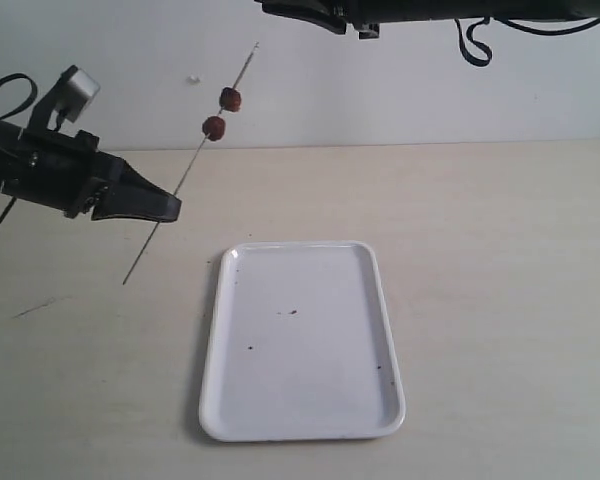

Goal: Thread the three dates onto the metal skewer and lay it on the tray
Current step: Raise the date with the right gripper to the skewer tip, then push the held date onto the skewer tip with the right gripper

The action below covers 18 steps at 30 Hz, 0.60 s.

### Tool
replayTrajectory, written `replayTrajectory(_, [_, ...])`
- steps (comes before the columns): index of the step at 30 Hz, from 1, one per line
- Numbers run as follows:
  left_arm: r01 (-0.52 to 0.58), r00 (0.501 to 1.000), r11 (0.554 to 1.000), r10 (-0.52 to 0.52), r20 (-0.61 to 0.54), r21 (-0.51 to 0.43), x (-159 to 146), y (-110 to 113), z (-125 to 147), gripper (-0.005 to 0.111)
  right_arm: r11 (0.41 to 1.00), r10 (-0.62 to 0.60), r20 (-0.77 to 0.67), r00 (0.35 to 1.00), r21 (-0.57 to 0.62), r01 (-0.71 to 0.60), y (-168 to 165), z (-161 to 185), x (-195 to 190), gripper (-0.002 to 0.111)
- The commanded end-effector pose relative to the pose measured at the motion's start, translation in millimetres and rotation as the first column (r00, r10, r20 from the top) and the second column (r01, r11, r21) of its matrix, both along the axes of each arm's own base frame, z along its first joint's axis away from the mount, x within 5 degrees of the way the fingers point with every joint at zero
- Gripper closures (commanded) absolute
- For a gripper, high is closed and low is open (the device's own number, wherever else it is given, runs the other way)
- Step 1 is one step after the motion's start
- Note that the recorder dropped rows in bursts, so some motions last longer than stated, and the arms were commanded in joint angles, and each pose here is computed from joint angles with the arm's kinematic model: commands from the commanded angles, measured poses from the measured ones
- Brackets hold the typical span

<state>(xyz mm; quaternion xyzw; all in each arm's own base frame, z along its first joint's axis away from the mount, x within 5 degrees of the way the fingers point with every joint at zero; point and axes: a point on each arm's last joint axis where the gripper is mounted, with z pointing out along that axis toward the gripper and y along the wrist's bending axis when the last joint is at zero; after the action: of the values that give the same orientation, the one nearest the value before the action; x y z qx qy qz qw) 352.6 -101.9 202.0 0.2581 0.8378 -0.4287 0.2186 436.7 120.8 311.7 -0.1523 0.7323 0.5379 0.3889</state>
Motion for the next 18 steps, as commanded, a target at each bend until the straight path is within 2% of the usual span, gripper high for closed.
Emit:
replayTrajectory(1, [0.056,0.998,0.998,-0.056,0.029,-0.025,-6.7,-24.6,4.2,0.107,0.999,-0.041,-0.048,0.998,-0.001,0.041,-9.7,-17.6,10.6,0.087])
replayTrajectory(4, [0.073,0.996,0.997,-0.073,0.041,0.004,-8.8,-32.5,2.2,0.107,0.998,-0.064,-0.086,0.994,0.012,0.066,-18.1,-25.9,16.1,0.087])
replayTrajectory(9, [0.058,0.997,0.998,-0.059,0.041,0.023,-7.7,-32.8,0.7,0.107,0.988,-0.129,-0.116,0.985,0.070,0.137,-41.7,-30.3,25.4,0.087])
replayTrajectory(14, [0.037,0.999,0.999,-0.037,0.037,0.001,-6.5,-33.7,2.4,0.107,0.974,-0.173,-0.201,0.964,0.110,0.198,-60.8,-30.1,28.7,0.087])
replayTrajectory(18, [0.026,0.999,0.999,-0.025,0.035,-0.023,-6.3,-37.5,4.1,0.107,0.944,-0.240,-0.329,0.914,0.139,0.298,-68.5,-32.6,34.1,0.087])
